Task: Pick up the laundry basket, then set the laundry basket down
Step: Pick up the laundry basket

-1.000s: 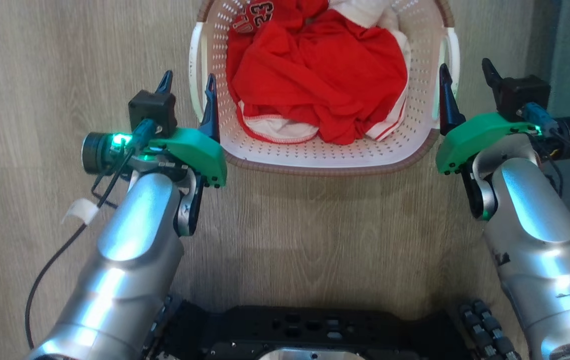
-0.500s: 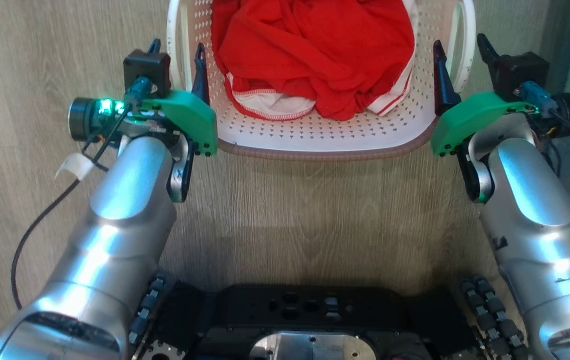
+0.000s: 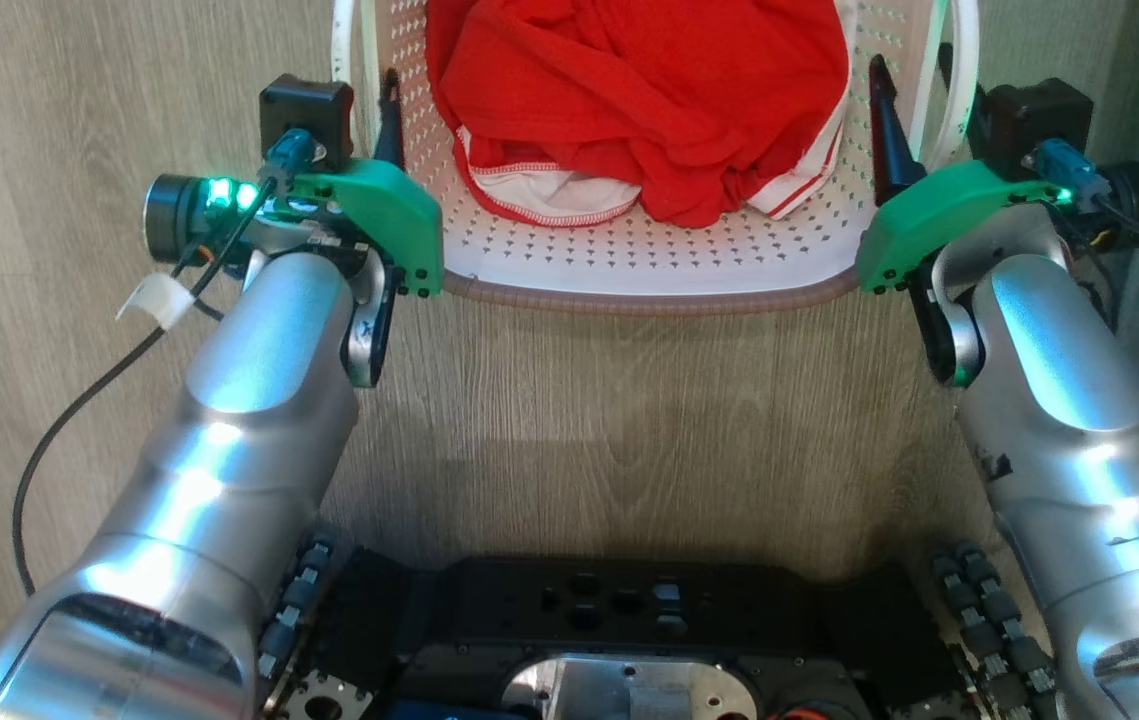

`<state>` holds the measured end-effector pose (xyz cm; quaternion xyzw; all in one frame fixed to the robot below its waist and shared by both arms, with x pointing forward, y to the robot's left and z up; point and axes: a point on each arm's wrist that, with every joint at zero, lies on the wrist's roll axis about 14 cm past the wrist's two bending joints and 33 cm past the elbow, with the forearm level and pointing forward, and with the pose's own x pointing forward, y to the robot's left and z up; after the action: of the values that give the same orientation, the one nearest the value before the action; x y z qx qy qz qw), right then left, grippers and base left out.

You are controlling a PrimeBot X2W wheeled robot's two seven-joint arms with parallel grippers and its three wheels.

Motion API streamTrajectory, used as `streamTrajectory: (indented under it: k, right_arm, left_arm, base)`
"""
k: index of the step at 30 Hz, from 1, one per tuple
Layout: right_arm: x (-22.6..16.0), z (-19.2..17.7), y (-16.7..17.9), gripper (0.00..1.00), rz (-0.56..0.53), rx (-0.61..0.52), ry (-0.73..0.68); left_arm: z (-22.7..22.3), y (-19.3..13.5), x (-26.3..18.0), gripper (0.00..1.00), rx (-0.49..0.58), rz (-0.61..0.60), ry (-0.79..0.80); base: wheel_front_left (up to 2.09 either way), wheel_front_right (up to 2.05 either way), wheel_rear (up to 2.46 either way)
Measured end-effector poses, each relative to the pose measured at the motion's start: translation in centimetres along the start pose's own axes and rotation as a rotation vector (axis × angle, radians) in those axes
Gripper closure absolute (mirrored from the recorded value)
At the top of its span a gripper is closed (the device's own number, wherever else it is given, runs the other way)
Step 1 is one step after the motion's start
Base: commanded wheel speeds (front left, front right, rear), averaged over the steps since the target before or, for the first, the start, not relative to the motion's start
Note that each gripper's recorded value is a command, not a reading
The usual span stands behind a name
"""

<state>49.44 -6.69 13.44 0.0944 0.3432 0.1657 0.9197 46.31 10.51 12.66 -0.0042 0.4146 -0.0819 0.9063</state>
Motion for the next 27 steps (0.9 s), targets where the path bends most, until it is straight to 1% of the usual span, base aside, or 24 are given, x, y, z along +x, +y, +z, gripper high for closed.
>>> streamTrajectory:
  k: [1,2,3,4,5,10,16,22,27]
  right_arm:
    - [0.0,-0.2,0.0,0.53,0.0,0.001,0.005]
    - [0.0,-0.4,0.0,0.56,0.0,0.002,0.01]
    - [0.0,-0.5,0.0,0.7,0.0,0.003,0.015]
    - [0.1,-0.6,0.0,0.8,0.0,0.005,0.018]
    - [0.2,-0.6,0.3,1.0,0.001,0.02,0.013]
    - [0.8,0.1,0.1,1.0,-0.009,0.035,0.0]
    - [0.5,0.0,0.3,1.0,-0.011,0.033,0.018]
    - [-0.3,0.8,0.4,1.0,-0.021,0.037,0.023]
    - [-1.9,1.6,0.6,1.0,-0.034,0.032,0.042]
  left_arm:
    - [-0.2,0.0,0.0,0.57,0.001,-0.001,0.007]
    - [-0.3,-0.1,0.0,0.71,0.004,-0.004,0.011]
    - [-0.2,-0.1,0.1,0.96,0.003,-0.006,0.011]
    - [-0.2,-0.3,0.2,1.0,-0.001,-0.009,0.01]
    - [-0.2,-0.3,0.2,1.0,-0.007,-0.01,0.012]
    - [-0.4,-0.6,0.1,1.0,-0.017,-0.016,0.018]
    - [0.0,-0.7,-0.5,1.0,-0.019,-0.014,0.018]
    - [1.1,-0.9,-1.4,1.0,-0.031,-0.014,0.0]
    - [0.8,-1.6,-3.6,1.0,-0.052,-0.017,0.016]
  base:
    - [0.0,0.0,0.0]
    - [0.0,0.0,0.0]
    - [0.0,0.0,0.0]
    - [0.0,0.0,0.0]
    - [0.0,0.0,0.0]
    - [0.0,0.0,0.0]
    - [0.0,0.0,0.0]
    - [0.0,0.0,0.0]
    - [0.0,0.0,0.0]
